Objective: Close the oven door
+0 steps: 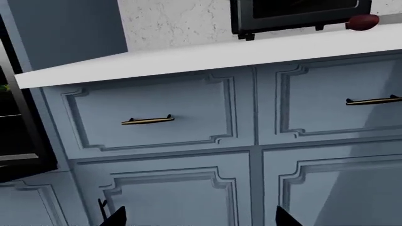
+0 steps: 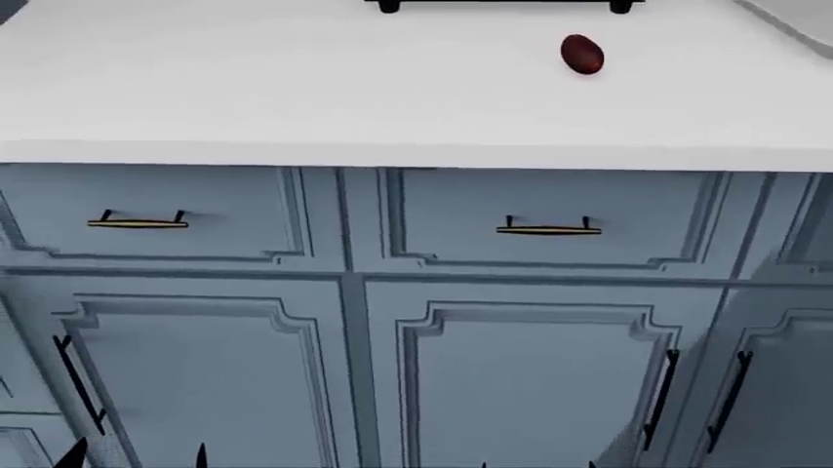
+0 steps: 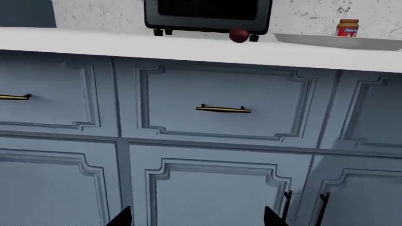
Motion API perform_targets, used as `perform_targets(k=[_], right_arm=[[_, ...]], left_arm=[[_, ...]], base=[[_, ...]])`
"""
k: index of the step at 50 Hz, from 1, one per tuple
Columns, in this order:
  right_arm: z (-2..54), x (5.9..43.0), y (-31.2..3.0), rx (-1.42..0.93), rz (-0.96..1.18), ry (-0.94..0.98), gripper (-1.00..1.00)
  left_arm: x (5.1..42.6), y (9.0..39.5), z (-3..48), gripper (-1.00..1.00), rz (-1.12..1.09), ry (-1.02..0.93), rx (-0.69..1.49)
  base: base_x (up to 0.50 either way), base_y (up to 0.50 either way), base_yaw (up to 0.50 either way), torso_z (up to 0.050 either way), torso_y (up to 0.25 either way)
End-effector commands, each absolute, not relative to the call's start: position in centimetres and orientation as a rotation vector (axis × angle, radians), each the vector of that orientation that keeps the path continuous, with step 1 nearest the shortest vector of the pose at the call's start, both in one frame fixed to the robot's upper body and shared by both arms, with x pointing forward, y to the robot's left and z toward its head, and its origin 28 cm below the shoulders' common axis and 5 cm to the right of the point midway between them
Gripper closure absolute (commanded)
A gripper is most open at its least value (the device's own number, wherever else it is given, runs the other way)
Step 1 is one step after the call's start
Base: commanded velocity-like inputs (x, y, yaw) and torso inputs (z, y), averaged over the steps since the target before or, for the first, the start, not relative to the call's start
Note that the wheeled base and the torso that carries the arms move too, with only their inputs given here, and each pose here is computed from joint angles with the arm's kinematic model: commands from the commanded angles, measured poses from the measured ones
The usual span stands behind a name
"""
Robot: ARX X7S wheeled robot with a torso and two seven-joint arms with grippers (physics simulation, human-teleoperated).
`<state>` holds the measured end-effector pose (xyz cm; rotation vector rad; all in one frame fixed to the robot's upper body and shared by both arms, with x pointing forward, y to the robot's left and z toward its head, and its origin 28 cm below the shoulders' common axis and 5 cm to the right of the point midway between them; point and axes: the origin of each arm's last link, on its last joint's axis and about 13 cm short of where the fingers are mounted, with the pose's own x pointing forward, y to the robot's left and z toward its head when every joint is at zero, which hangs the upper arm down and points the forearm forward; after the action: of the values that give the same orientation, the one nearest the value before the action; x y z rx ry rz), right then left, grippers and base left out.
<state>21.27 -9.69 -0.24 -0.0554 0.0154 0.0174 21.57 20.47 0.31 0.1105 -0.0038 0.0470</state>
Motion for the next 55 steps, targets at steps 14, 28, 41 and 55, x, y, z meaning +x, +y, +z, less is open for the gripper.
perform_targets(k=[14, 28, 41, 55], right_arm=[[-0.47, 21.44, -9.68, -0.064, 0.022, 0.015, -1.00], [-0.70, 21.30, -9.63, -0.072, 0.019, 0.015, -1.00], [-0.66, 21.36, -9.67, -0.079, 0.019, 0.015, -1.00], [-0.76, 21.46, -9.74, -0.072, 0.016, 0.017, -1.00]], left_arm=[[21.79, 20.48, 0.39, -1.00, 0.048, -0.012, 0.121], [21.59, 20.43, 0.09, -1.00, 0.043, -0.009, 0.122], [21.61, 20.21, 0.23, -1.00, 0.037, -0.010, 0.130], [21.71, 20.24, 0.09, -1.00, 0.042, -0.006, 0.132]], base=[[-0.04, 0.27, 0.00, 0.000, 0.000], [-0.04, 0.27, 0.00, 0.000, 0.000], [-0.04, 0.27, 0.00, 0.000, 0.000], [-0.08, 0.27, 0.00, 0.000, 0.000]])
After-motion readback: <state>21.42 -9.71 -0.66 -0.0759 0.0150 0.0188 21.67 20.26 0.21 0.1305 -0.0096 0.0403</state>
